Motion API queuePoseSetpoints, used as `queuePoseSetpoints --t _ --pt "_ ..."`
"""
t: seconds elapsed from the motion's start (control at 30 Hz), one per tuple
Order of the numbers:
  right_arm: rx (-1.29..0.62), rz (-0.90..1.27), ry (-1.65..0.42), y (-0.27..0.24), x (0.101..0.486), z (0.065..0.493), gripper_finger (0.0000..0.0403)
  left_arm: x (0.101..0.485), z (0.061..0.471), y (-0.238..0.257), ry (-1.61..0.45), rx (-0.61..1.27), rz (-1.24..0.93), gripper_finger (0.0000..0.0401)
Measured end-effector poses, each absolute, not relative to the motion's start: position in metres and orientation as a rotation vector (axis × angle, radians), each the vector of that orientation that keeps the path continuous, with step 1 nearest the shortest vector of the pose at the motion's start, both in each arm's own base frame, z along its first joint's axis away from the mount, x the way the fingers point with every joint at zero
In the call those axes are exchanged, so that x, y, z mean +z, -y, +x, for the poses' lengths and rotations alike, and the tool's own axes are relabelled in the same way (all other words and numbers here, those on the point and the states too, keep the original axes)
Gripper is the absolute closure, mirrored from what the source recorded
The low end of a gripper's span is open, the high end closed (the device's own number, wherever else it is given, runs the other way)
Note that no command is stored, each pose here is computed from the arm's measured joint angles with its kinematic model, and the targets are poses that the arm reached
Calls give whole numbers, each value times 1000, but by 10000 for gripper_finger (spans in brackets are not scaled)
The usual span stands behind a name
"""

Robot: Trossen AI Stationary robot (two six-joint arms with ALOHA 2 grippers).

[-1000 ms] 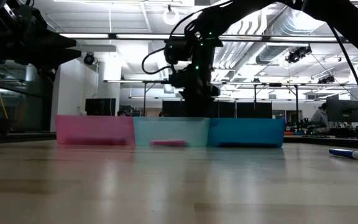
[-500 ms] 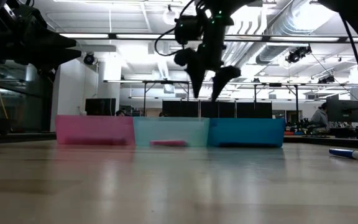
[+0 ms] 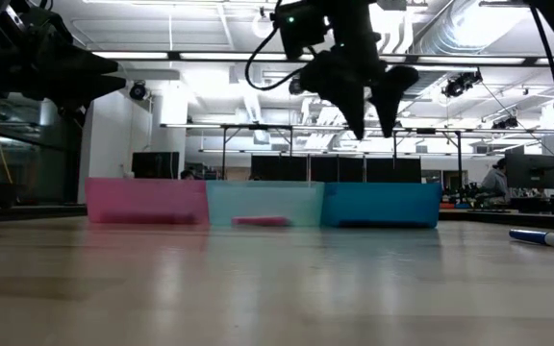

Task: Pick & Place Markers
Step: Put the blue highlighter into the blue bin

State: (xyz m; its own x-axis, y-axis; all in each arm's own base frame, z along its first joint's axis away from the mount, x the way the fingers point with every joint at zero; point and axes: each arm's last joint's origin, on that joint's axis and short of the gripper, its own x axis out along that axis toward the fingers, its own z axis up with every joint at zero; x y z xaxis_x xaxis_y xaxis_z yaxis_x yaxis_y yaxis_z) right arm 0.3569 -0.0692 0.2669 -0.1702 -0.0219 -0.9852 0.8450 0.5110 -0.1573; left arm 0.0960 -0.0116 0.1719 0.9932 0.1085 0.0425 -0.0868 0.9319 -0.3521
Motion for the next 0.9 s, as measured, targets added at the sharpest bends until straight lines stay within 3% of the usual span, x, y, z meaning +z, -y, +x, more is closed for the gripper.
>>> queuePoseSetpoints --t 0.43,0.9 --pt "-931 720 -1712 -5 227 327 135 172 96 12 61 100 -357 274" --pt "-1063 1042 -1430 -72 197 260 137 172 96 12 61 100 -357 274"
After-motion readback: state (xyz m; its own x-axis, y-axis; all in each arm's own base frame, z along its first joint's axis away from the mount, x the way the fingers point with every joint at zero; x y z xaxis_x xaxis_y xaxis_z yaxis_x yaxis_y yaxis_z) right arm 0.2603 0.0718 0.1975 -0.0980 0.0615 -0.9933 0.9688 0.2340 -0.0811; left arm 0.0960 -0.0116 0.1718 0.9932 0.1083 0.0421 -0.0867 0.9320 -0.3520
